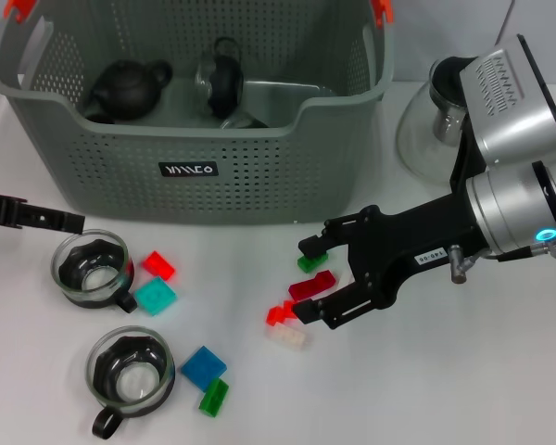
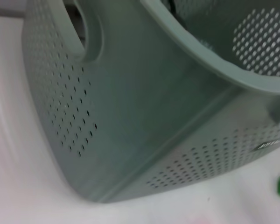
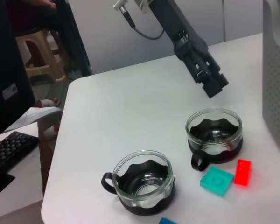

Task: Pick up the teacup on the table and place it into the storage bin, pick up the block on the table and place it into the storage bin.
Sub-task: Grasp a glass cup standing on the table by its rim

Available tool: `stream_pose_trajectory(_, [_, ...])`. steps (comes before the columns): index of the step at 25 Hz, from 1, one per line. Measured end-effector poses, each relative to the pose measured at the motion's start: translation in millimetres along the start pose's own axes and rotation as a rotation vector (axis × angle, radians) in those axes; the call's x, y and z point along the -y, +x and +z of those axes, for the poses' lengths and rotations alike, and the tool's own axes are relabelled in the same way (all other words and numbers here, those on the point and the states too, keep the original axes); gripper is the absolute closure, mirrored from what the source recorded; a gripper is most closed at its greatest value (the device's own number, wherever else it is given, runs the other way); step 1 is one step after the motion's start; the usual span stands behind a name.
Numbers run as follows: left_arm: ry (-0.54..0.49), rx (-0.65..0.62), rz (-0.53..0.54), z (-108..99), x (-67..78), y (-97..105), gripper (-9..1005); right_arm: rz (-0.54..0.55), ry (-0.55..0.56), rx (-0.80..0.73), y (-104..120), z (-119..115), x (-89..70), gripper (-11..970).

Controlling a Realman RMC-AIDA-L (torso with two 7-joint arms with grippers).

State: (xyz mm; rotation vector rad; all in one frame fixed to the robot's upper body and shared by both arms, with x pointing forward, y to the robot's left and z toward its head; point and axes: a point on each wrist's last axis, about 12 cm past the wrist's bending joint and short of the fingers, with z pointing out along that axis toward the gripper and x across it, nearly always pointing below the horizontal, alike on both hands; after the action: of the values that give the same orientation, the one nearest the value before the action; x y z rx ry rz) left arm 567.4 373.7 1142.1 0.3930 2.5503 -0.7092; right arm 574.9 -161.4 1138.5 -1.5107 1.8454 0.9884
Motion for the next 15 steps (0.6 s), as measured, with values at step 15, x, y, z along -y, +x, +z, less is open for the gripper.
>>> stream_pose_trajectory(15, [-0.144,-0.184,0.037,26.8,9.5,-9.7,93,0.006,0.020,0.023,0.9,-2.2,2.5,43])
